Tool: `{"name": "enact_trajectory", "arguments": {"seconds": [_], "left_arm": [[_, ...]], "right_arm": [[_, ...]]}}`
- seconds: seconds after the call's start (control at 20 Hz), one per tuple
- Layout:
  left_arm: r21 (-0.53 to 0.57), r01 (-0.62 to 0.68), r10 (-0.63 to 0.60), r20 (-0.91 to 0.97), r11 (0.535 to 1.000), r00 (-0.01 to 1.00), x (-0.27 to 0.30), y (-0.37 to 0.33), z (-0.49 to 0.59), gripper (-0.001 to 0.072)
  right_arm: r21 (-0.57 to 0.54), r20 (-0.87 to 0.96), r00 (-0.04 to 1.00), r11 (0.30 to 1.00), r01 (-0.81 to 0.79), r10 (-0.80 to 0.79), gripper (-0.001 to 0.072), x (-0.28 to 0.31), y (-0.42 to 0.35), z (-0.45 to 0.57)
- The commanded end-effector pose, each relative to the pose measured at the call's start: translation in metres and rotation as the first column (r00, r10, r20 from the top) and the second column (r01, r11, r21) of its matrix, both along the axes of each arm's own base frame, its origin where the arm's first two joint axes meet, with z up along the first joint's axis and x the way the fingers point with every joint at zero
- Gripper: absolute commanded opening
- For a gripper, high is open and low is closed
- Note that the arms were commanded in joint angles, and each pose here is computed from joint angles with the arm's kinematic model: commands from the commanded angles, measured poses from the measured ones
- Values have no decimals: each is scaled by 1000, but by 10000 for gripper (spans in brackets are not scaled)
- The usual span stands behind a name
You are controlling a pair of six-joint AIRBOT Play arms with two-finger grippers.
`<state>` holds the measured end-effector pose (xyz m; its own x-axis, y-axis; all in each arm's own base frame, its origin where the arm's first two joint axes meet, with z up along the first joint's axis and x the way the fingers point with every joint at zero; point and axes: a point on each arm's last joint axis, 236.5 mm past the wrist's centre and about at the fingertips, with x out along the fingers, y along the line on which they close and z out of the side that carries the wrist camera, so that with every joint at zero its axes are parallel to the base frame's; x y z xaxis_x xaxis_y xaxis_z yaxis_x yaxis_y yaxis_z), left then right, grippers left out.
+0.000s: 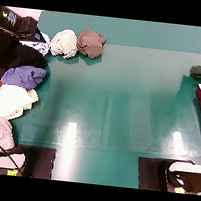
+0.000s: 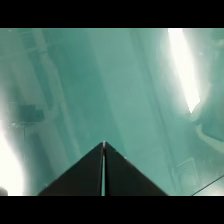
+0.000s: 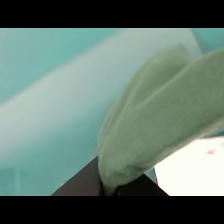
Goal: Fold the shirts.
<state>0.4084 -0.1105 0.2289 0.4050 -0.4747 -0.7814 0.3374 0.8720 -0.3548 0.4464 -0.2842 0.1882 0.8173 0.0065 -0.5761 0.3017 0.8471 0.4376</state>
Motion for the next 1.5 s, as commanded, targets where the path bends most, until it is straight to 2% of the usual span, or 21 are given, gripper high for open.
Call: {"name": "enact_trajectory", "arguments": {"seconds": [0.0, 0.1, 0.35, 0.5, 0.7, 0.85, 0.95, 1.0, 1.05, 1.1, 1.35, 1.45], "left_arm": [[-4, -1, 1, -1, 1000, 1000, 0, 0, 0, 22], [-3, 0, 0, -4, 1000, 1000, -1, 0, 0, 22], [3, 10, -10, 0, 1000, 1000, -1, 0, -1, 22], [13, 28, -29, 11, 1000, 1000, -1, 0, -1, 22], [23, 49, -50, 23, 999, 999, -1, 0, 0, 22], [34, 68, -69, 35, 997, 997, -1, 0, 0, 23], [34, 68, -69, 35, 997, 997, -1, 0, 0, 23], [34, 68, -69, 35, 997, 997, -1, 0, 0, 22], [34, 68, -70, 35, 997, 997, -1, 0, 0, 22], [34, 69, -70, 34, 997, 997, -1, 0, -1, 22], [33, 66, -67, 40, 997, 997, 0, 0, 0, 23], [26, 51, -53, 69, 998, 996, 7, -1, 4, 23]], "right_arm": [[-81, 95, 996, 997, 6, 1, 18, 1, -5, 53], [-121, 94, 996, 993, 2, 10, 18, -4, -3, 71], [-191, -68, 991, 977, 96, -111, 19, -49, -16, 59], [-179, -177, 963, 969, 171, -202, 20, -89, -23, 37], [-106, -376, 877, 954, 281, -300, 22, -161, -26, -10], [-83, -521, 760, 909, 409, -390, 23, -223, -27, -42], [-61, -584, 709, 892, 447, -395, 27, -251, -20, -60], [-48, -600, 695, 884, 464, -397, 90, -261, -17, -68], [-38, -611, 682, 875, 483, -403, 308, -270, -16, -74], [-28, -621, 668, 863, 504, -410, 491, -280, -15, -79], [-20, -572, 641, 789, 614, -513, 490, -299, -17, -68], [56, -436, 740, 806, 589, -511, 488, -265, -11, -43]]}}
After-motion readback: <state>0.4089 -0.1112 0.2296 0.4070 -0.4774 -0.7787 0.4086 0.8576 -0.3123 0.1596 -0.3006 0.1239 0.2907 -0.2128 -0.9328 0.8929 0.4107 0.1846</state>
